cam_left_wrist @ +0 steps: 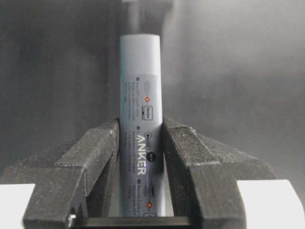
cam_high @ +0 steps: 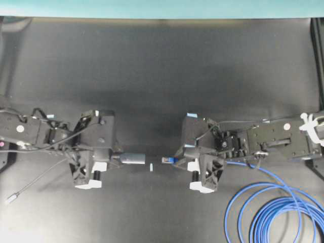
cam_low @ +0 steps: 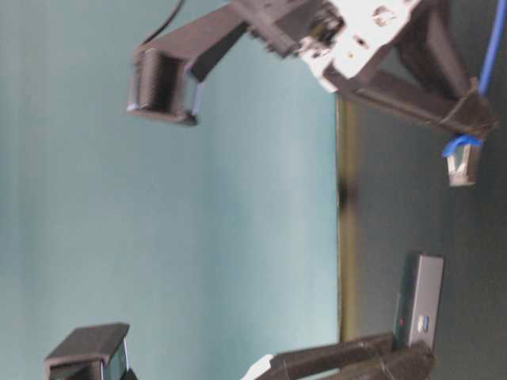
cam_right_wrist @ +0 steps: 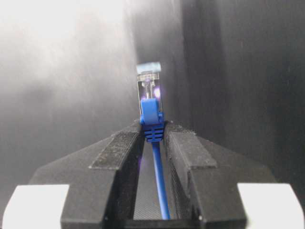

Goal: Insert the LAN cable into the hub.
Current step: 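Grasp the blue LAN plug with the right gripper and lift it, then push the blue plug with the right gripper into the hub's port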

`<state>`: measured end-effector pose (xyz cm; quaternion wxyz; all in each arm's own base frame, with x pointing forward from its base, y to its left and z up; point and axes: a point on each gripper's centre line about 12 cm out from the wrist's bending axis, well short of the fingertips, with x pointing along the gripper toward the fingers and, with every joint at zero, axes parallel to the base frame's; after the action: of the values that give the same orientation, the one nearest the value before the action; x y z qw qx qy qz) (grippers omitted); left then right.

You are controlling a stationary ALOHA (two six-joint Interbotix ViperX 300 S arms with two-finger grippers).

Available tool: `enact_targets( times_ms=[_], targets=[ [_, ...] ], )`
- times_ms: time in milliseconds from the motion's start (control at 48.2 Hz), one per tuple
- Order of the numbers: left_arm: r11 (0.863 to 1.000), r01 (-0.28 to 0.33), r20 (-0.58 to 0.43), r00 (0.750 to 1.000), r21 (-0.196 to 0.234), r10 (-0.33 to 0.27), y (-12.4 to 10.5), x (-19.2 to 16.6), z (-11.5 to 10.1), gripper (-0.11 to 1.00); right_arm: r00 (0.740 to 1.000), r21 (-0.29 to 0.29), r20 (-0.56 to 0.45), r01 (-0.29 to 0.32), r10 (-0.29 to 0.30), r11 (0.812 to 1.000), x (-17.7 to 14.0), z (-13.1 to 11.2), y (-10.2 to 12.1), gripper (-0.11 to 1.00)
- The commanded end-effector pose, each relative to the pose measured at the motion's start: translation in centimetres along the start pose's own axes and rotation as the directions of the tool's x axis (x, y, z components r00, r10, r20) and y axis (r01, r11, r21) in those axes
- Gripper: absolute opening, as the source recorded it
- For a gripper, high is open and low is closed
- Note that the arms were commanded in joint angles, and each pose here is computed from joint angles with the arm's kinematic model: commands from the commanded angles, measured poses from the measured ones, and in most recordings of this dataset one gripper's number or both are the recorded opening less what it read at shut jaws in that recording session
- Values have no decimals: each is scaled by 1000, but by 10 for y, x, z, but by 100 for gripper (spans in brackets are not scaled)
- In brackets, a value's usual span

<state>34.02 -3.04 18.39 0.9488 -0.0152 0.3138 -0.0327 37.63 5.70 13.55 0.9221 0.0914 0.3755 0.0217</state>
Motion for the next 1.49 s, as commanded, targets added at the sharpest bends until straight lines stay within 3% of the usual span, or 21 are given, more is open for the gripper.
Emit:
enact_targets(
  times_ms=[0, 768, 1474],
  targets=[
    [1000, -2, 31, 1000, 3, 2, 1, -1, 11, 28, 999, 10, 41, -12, 11, 1000, -4, 17, 5, 13],
    [1000, -10, 24, 1000, 4, 9, 4, 5, 11, 28, 997, 24, 77, -3, 1, 1000, 2, 38, 0, 13],
    [1000, -16, 22, 1000, 6, 16, 7, 5, 12, 28, 999, 19, 37, 0, -1, 1000, 11, 32, 1, 13]
  ],
)
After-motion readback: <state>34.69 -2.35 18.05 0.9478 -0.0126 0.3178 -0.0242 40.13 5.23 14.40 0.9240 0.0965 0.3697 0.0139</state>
